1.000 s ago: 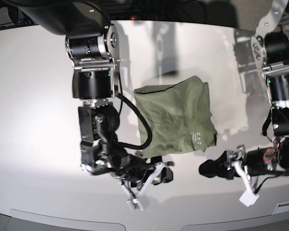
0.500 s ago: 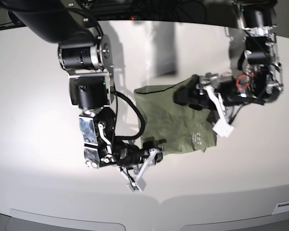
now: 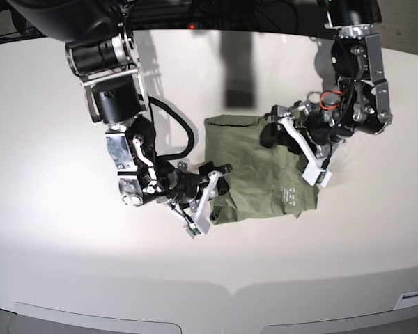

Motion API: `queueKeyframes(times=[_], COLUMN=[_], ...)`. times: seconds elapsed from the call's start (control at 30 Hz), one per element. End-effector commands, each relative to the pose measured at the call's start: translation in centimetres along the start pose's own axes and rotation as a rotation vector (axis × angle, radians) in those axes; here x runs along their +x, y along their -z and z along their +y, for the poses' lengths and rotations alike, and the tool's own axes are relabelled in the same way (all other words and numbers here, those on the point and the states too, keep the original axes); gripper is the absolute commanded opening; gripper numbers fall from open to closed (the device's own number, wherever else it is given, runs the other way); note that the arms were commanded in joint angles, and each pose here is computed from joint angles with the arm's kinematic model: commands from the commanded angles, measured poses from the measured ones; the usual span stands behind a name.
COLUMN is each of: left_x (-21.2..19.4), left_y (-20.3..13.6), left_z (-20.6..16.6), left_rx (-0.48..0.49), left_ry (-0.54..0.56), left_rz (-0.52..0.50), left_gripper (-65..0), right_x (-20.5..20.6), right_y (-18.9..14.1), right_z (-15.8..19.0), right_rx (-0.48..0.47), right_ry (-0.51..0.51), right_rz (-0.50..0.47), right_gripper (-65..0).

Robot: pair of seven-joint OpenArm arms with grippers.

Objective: Fold the T-shirt properly
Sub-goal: 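Lift the folded bundle with both grippers and flip it over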

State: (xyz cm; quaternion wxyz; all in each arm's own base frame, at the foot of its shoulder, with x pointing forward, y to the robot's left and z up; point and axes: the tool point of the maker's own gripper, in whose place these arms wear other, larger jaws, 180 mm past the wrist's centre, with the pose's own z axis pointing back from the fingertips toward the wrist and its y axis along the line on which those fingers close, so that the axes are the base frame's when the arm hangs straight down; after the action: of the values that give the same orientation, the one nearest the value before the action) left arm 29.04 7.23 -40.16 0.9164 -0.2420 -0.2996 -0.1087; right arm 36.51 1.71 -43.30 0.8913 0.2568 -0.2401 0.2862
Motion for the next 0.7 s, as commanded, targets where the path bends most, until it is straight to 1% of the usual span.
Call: queueKeyframes(times=[0.0, 0.1, 0.27, 0.33, 0.43, 0.53, 0.67], left_x=[1.6, 1.7, 1.6, 1.6, 1.9, 1.7, -0.1], left_y=[-0.6, -1.2, -2.7, -3.2, -3.7, -3.5, -1.9], left_z=[0.8, 2.4, 5.6, 6.6, 7.4, 7.7, 7.2], left_rx=[0.027, 0.085, 0.183, 0.211, 0.232, 0.235, 0.203], left_ry=[0.034, 0.069, 0.121, 0.123, 0.137, 0.118, 0.104], left_rz=[-0.047, -0.046, -0.019, -0.014, -0.027, -0.030, 0.023], left_gripper=[-24.9, -24.8, -24.8, -24.9, -24.9, -24.9, -24.9], right_x=[0.1, -1.1, -2.8, -3.7, -5.1, -6.2, -6.7], right_y=[-0.1, 0.0, -0.5, -1.1, -2.1, -2.9, -3.6], right_z=[0.8, 2.5, 5.3, 5.9, 6.6, 7.2, 7.5], right_rx=[0.010, 0.034, 0.083, 0.093, 0.109, 0.107, 0.100], right_ry=[-0.042, -0.077, -0.091, -0.094, -0.093, -0.106, -0.114], right_rz=[0.030, 0.065, 0.088, 0.098, 0.103, 0.097, 0.076], right_gripper=[-45.3, -45.3, -45.3, -45.3, -45.3, -45.3, -45.3])
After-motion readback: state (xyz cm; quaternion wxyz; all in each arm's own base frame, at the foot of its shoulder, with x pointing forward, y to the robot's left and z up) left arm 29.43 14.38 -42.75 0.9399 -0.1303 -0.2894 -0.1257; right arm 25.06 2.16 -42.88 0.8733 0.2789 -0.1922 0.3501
